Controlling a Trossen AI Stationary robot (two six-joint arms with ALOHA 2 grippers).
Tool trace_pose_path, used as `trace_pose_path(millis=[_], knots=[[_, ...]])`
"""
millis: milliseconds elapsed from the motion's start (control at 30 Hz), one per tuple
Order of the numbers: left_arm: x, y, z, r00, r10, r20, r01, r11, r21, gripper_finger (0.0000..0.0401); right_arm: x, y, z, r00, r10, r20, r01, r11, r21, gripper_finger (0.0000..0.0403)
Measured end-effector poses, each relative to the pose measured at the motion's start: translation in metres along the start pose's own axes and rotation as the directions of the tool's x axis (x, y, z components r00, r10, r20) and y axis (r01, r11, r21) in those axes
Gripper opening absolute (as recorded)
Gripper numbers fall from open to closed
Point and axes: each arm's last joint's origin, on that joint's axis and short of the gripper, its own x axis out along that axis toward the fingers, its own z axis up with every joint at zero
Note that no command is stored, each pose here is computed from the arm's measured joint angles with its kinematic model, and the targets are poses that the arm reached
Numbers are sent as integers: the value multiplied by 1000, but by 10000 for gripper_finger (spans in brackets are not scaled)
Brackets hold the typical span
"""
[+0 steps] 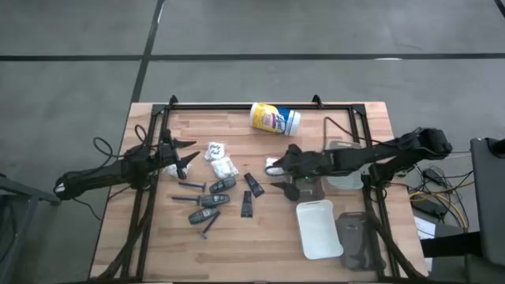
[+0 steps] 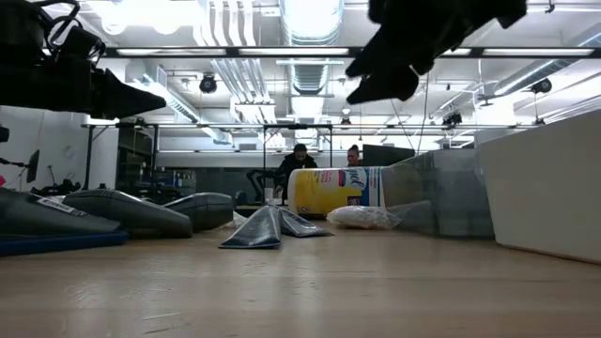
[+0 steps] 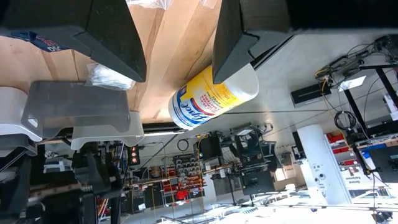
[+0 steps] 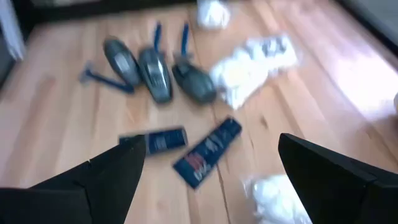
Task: Pick & Place Travel size toiletries
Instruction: Put the right cotton pack into the top black bin
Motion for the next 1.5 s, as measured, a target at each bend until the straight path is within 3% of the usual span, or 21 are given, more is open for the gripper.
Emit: trace_pose_path(millis=[267, 533, 867, 1167, 1500], knots=[[0, 0, 0, 1000, 0, 0, 0, 1000, 0, 190, 27, 7, 4, 978, -16, -206, 0, 997, -78, 364], [0, 0, 0, 1000, 0, 0, 0, 1000, 0, 190, 31, 10, 2, 967, -7, -256, -26, 991, -128, 364], [0, 0, 0, 1000, 0, 0, 0, 1000, 0, 190, 34, 3, -6, 952, -127, -280, 96, 988, -121, 364], [0, 0, 0, 1000, 0, 0, 0, 1000, 0, 190, 27, -3, 19, 943, -196, -268, 181, 980, -77, 364], [0, 0, 0, 1000, 0, 0, 0, 1000, 0, 190, 23, -13, 39, 950, -212, -228, 208, 977, -40, 364]])
